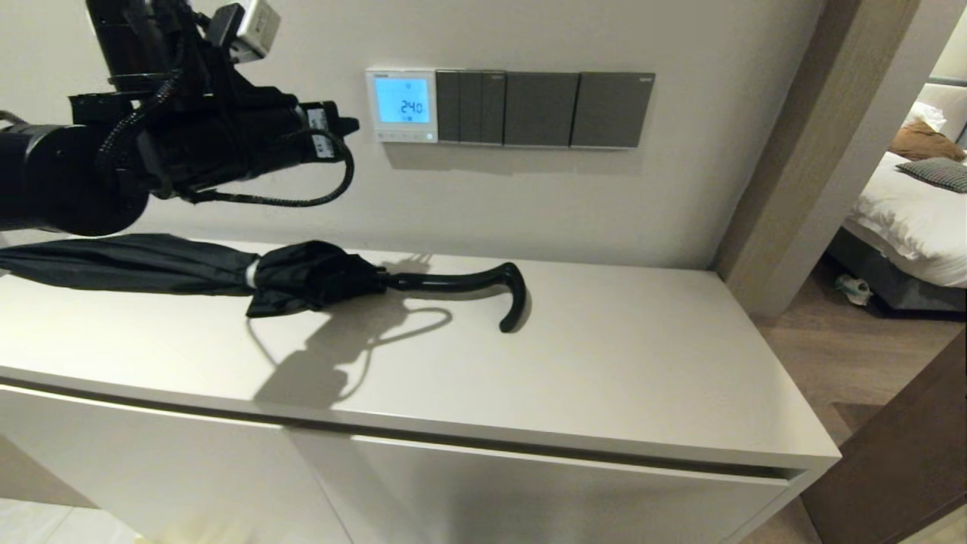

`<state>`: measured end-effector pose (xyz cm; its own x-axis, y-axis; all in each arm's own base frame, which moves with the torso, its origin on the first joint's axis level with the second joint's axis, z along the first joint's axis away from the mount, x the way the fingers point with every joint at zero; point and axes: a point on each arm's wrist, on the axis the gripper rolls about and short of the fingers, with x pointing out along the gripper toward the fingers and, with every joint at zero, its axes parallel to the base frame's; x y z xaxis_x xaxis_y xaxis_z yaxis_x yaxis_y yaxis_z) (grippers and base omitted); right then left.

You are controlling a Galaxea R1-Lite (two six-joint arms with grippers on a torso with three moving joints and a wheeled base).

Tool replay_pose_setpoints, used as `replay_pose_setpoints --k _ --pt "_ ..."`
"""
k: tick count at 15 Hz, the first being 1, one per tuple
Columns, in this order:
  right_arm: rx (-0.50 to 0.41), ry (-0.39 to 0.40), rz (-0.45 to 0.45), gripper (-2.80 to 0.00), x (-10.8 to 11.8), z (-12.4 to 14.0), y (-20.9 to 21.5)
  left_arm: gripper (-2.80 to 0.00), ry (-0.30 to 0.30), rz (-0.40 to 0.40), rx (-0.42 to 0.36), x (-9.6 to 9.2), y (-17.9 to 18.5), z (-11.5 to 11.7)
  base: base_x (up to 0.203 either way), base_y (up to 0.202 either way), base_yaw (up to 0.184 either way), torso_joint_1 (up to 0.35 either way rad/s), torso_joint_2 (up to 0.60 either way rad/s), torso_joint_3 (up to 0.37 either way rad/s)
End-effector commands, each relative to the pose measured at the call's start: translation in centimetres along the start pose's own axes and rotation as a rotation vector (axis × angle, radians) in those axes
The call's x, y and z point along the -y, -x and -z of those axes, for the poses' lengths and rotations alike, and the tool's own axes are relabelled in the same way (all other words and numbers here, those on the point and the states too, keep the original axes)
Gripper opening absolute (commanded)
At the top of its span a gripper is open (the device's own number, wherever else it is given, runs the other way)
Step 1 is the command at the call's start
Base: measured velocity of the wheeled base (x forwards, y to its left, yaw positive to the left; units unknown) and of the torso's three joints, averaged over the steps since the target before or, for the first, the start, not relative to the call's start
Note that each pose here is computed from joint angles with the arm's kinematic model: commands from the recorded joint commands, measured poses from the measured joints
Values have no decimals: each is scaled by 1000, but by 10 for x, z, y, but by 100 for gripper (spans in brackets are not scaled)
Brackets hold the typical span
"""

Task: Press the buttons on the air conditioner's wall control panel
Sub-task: Turn off the central air conditioner

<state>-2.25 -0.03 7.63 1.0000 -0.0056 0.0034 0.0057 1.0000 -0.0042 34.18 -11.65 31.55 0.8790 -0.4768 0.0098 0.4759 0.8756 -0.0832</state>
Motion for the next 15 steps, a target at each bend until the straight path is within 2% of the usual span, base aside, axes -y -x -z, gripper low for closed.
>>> replay_pose_setpoints --k 1,6,15 --pt "-3 2 -1 -280 0 1 0 -280 5 15 -27 2 -19 13 0 0 0 0 0 0" --pt "-2 6 -6 -280 0 1 0 -280 4 57 -25 18 -35 17 0 0 0 0 0 0" --pt "-2 6 -6 -280 0 1 0 -280 -1 41 -2 34 -66 25 0 0 0 0 0 0"
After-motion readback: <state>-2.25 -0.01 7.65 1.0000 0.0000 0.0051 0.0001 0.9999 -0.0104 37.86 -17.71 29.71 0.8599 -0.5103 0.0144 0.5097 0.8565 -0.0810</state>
